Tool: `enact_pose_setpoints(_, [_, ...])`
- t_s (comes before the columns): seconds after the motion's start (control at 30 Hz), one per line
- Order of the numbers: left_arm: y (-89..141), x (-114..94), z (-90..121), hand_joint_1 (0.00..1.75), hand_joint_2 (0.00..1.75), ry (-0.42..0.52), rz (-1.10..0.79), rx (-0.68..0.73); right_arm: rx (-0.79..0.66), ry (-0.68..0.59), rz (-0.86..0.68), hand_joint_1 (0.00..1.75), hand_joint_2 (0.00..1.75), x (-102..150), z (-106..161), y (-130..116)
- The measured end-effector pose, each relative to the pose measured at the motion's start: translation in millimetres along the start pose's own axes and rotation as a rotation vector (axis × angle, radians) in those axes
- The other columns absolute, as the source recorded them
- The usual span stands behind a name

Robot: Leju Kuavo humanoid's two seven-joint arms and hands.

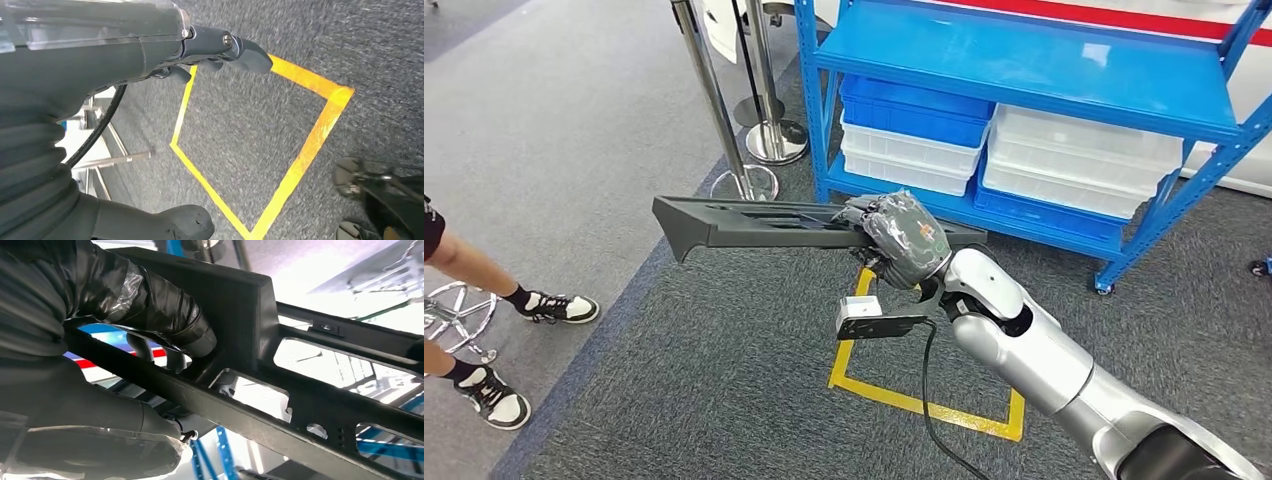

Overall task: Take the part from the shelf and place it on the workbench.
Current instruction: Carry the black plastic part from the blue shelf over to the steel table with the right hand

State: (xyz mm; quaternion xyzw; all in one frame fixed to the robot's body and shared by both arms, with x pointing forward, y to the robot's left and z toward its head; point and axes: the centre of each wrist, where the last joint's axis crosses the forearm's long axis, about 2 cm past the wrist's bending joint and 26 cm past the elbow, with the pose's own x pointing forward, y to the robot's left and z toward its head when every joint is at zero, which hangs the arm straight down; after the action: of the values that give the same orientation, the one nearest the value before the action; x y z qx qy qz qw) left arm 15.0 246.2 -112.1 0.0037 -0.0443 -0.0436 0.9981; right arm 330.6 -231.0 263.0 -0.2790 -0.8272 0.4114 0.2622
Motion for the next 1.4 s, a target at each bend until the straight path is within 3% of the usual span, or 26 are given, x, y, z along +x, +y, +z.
enact_pose_setpoints(0.63, [-1,2,0,0.00,1.75,0.002,0.004,-0.006,0.007,0.015,0.027,1.75,1.75,-4,2,-6])
enact_pose_setpoints(0.97, [1,4,0,0.00,1.75,0.005,0.041,-0.008,-0.015,0.000,0.005,1.75,1.75,24,-44,15])
enact_pose_setpoints(1.4, [1,-1,0,0.00,1.75,0.012,0.054,-0.006,0.004,-0.014,-0.021,1.75,1.75,40,-59,33])
